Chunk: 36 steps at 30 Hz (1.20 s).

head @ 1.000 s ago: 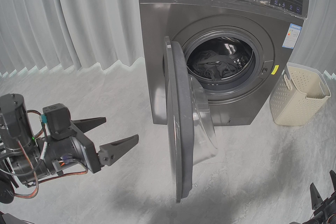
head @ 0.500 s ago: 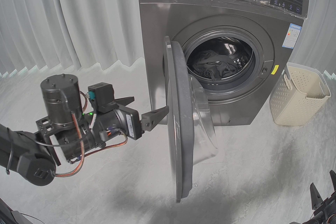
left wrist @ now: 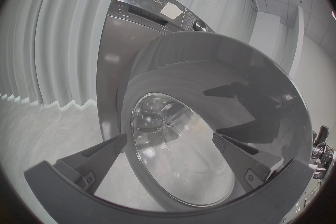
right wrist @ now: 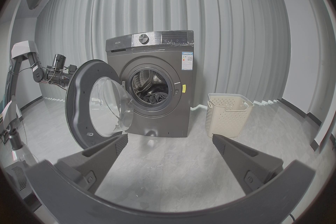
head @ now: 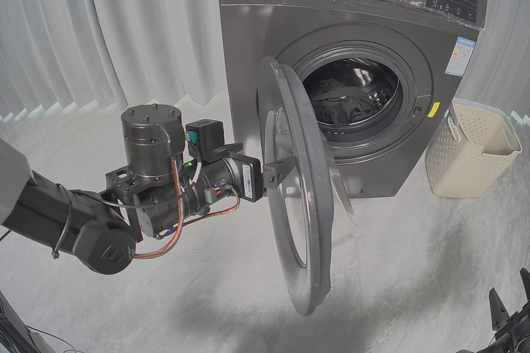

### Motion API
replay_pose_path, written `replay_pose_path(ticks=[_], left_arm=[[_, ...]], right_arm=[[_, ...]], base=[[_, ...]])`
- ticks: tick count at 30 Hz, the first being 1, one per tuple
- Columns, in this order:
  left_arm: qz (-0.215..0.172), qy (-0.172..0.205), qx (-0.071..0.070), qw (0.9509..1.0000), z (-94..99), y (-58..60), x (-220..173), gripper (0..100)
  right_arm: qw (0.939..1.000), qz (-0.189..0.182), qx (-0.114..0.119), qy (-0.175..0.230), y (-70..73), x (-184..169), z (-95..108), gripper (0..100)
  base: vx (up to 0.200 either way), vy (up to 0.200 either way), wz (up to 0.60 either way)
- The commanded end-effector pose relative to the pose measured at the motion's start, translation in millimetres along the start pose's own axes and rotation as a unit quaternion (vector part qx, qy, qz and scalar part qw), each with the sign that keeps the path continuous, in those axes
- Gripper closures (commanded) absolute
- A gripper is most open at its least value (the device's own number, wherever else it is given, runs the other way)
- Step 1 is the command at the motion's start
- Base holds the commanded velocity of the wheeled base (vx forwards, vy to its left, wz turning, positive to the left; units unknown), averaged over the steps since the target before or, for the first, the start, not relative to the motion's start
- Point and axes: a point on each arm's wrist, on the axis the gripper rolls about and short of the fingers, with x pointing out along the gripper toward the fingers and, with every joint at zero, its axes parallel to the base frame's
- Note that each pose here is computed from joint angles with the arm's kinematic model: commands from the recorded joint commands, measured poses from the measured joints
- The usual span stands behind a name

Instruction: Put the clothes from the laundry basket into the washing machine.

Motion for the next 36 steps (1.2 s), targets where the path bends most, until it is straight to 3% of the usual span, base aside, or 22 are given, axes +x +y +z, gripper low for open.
replay_pose_path(ticks=[1, 14, 25, 30, 35, 36], left_arm=[[-0.011, -0.005, 0.001, 0.9999, 3.8, -6.7, 16.4, 0], [-0.018, -0.014, -0.005, 0.9997, 9.6, -13.6, 52.6, 0], [-0.017, -0.031, -0.007, 0.9994, 16.9, -12.1, 75.5, 0], [0.003, -0.060, -0.021, 0.9980, 22.3, -12.2, 101.6, 0], [0.020, -0.090, -0.040, 0.9950, 31.7, -9.9, 114.1, 0], [0.021, -0.087, -0.049, 0.9948, 30.9, -9.7, 113.3, 0]], right_arm=[[1.0000, 0.000, 0.000, 0.001, 0.0, 0.1, -3.4, 0], [1.0000, 0.000, 0.000, 0.001, 0.0, 0.1, -3.4, 0], [1.0000, 0.000, 0.000, 0.001, 0.0, 0.1, -3.4, 0], [1.0000, 0.000, 0.000, 0.001, 0.0, 0.1, -3.4, 0], [1.0000, 0.000, 0.000, 0.001, 0.0, 0.1, -3.4, 0], [1.0000, 0.000, 0.000, 0.001, 0.0, 0.1, -3.4, 0]], base=[[0.000, 0.000, 0.00], [0.000, 0.000, 0.00], [0.000, 0.000, 0.00], [0.000, 0.000, 0.00], [0.000, 0.000, 0.00], [0.000, 0.000, 0.00]])
